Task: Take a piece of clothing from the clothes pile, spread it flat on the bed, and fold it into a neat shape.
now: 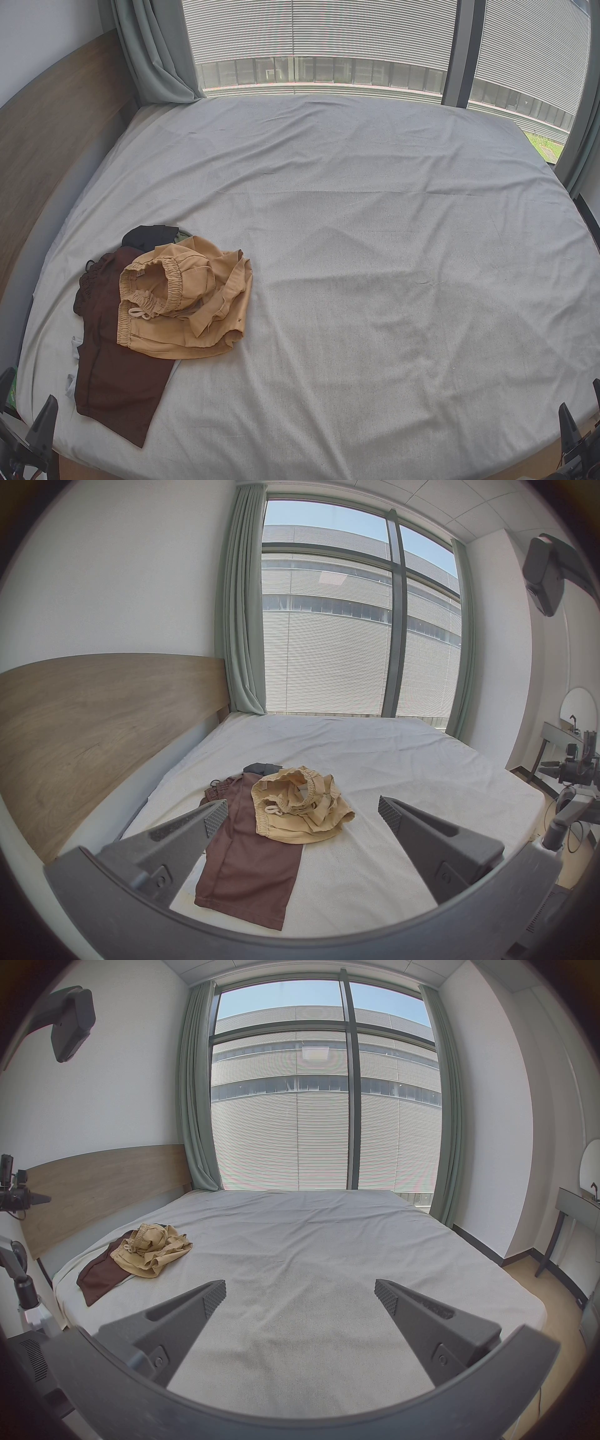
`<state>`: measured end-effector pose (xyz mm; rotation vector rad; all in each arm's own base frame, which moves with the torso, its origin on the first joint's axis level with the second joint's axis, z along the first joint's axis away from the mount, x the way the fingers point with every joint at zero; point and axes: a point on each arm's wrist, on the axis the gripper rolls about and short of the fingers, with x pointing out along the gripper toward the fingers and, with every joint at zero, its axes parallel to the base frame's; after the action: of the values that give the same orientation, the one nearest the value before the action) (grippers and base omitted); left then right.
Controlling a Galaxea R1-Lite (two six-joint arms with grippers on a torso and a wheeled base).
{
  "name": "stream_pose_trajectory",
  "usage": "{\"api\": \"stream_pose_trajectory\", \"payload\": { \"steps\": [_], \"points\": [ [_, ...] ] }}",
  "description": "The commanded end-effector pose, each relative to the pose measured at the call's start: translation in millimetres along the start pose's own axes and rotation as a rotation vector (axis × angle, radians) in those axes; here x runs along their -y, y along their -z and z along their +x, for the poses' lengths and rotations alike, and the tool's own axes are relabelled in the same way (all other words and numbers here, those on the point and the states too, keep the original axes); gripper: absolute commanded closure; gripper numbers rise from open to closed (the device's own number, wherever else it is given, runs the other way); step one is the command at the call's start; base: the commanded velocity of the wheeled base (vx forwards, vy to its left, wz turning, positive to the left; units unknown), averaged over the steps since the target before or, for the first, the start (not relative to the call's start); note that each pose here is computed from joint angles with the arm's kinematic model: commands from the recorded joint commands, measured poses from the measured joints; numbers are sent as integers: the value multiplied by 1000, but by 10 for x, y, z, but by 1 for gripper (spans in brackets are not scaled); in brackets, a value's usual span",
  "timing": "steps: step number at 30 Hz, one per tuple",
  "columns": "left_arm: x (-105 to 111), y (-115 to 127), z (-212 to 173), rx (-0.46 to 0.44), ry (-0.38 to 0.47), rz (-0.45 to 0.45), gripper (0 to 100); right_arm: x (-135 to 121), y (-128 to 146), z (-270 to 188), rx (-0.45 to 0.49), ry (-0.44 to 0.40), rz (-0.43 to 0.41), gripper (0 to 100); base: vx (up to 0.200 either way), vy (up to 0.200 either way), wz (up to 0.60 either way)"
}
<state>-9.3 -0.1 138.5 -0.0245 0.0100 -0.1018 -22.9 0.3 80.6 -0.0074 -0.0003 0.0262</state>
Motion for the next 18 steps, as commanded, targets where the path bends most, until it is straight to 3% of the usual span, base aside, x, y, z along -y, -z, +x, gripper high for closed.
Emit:
{"api": "stream_pose_trajectory", "payload": {
  "steps": [1, 4, 14, 18],
  "points": [
    [1, -73, 66, -35, 21, -5, 0, 0, 53, 1, -2, -1, 0, 0, 0, 0, 0],
    [10, -115, 101, -59, 82, -60, 0, 0, 53, 1, -2, -1, 0, 0, 0, 0, 0],
    [23, -166, 237, -135, 126, -153, 0, 0, 53, 1, -2, -1, 0, 0, 0, 0, 0],
    [32, -222, 308, -168, 144, -231, 0, 0, 53, 1, -2, -1, 0, 0, 0, 0, 0]
  ]
}}
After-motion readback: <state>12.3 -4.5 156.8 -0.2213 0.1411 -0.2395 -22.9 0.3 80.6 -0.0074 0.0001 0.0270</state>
